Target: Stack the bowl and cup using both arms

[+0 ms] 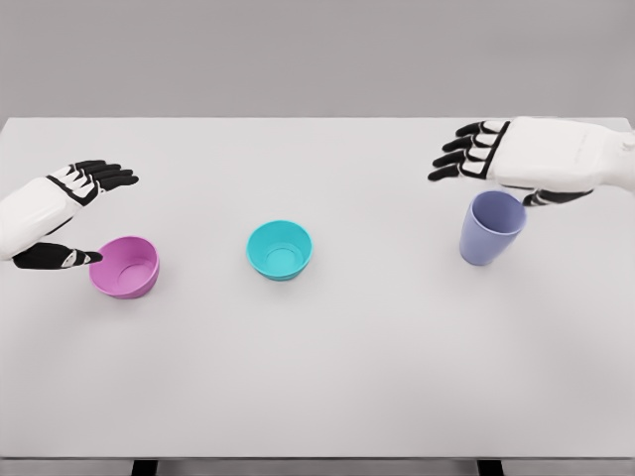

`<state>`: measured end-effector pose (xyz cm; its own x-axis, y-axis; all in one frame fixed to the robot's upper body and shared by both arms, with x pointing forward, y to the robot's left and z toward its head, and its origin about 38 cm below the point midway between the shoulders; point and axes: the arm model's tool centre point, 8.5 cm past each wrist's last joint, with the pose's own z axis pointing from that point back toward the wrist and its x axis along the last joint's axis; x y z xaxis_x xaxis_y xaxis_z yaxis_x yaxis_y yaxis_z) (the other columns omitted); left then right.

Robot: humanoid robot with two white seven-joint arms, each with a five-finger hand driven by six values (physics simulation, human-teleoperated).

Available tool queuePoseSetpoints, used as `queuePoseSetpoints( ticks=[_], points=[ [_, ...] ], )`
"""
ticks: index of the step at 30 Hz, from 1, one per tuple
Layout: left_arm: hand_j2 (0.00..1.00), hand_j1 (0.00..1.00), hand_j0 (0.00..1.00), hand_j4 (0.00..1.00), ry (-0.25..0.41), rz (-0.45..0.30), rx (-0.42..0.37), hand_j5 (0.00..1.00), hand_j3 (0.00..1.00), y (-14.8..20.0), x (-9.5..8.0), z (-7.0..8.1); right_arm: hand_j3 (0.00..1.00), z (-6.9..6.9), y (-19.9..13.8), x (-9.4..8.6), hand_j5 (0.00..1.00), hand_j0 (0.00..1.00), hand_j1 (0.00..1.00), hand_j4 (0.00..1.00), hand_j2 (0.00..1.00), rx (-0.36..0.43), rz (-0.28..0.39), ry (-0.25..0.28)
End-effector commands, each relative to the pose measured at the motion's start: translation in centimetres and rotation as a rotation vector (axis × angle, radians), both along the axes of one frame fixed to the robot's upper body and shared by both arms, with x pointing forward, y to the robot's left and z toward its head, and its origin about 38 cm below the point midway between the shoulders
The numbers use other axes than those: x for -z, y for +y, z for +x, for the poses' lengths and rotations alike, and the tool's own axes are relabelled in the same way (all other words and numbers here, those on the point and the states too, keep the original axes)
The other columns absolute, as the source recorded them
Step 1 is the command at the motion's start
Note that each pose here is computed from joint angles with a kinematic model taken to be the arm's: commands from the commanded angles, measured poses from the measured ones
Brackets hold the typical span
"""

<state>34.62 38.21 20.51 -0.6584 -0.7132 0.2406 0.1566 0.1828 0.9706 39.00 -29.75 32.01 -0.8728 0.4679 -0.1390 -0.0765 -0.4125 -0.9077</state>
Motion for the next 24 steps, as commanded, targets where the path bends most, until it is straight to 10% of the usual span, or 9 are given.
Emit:
queuePoseSetpoints(
  ticks=[1,13,16,18,24],
  points=[
    [1.00,1.00,1.00,1.00,-0.002,-0.006,-0.002,1.00,1.00,0.0,-0.1,0.0,1.00,0.0,-0.2,-1.0,1.00,1.00,1.00,1.00,1.00,0.007,0.011,-0.027],
    [1.00,1.00,1.00,1.00,0.028,0.085,-0.005,1.00,1.00,1.2,-1.8,0.5,1.00,-1.8,-6.4,-7.4,1.00,1.00,1.00,1.00,1.00,0.153,-0.055,-0.147],
    [1.00,1.00,1.00,1.00,0.251,0.254,0.085,1.00,1.00,2.0,-2.3,-0.2,1.00,-1.5,-4.5,-5.7,1.00,1.00,1.00,1.00,1.00,0.090,0.081,-0.071],
    [1.00,1.00,1.00,1.00,0.223,0.225,0.133,1.00,1.00,0.8,-3.9,-0.4,1.00,-1.0,-2.6,-5.0,1.00,1.00,1.00,1.00,1.00,0.041,0.174,-0.061],
    [1.00,1.00,1.00,1.00,0.173,0.349,0.219,1.00,1.00,-1.7,-6.8,1.6,1.00,-1.5,-4.1,-3.3,1.00,1.00,1.00,1.00,1.00,0.082,0.119,-0.011]
  ],
)
